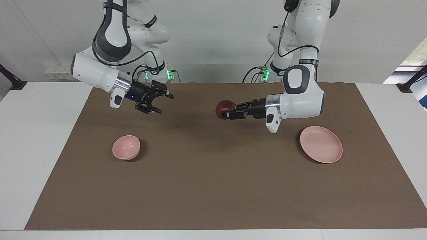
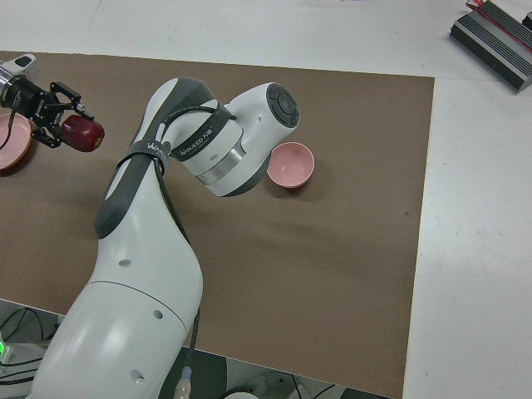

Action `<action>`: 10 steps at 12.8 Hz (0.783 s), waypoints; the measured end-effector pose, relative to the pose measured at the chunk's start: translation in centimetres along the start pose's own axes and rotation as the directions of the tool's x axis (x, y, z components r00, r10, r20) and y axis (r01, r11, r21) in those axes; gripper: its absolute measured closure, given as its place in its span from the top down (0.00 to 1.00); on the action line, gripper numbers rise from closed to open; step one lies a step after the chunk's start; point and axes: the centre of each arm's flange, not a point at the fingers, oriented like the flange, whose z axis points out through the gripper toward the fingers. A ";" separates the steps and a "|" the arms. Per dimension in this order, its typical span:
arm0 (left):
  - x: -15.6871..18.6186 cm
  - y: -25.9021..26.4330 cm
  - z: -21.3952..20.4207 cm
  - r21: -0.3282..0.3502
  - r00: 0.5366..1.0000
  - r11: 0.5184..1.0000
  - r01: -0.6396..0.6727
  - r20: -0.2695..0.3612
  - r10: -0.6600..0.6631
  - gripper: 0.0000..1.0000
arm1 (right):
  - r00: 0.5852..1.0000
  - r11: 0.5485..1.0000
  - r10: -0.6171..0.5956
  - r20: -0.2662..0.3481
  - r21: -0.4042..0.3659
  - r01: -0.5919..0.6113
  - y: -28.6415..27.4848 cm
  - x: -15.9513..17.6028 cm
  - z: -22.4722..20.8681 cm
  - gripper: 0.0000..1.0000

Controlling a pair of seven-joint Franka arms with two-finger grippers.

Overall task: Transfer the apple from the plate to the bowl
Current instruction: 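Carry the apple with the left gripper while the right gripper approaches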

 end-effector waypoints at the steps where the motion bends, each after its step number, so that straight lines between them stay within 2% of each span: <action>1: -0.7 0.3 1.0 -0.011 1.000 1.000 0.013 0.027 -0.012 0.79 | 1.000 0.999 -0.022 -0.019 0.040 0.023 -0.3 -0.1 0.2 1.00; 3: -2.0 1.0 2.8 -0.032 0.997 0.999 0.040 0.068 -0.038 0.79 | 0.997 0.991 -0.056 -0.053 0.121 0.062 -1.0 -0.4 0.3 1.00; 5: -3.1 1.3 4.7 -0.053 0.991 0.996 0.074 0.113 -0.068 0.79 | 0.994 0.977 -0.038 -0.098 0.205 0.058 -1.5 -1.2 0.3 1.00; 10: -5.9 1.7 9.2 -0.058 0.982 0.995 0.085 0.176 -0.074 0.79 | 0.992 0.962 0.011 -0.126 0.272 0.024 -2.0 -3.2 0.8 1.00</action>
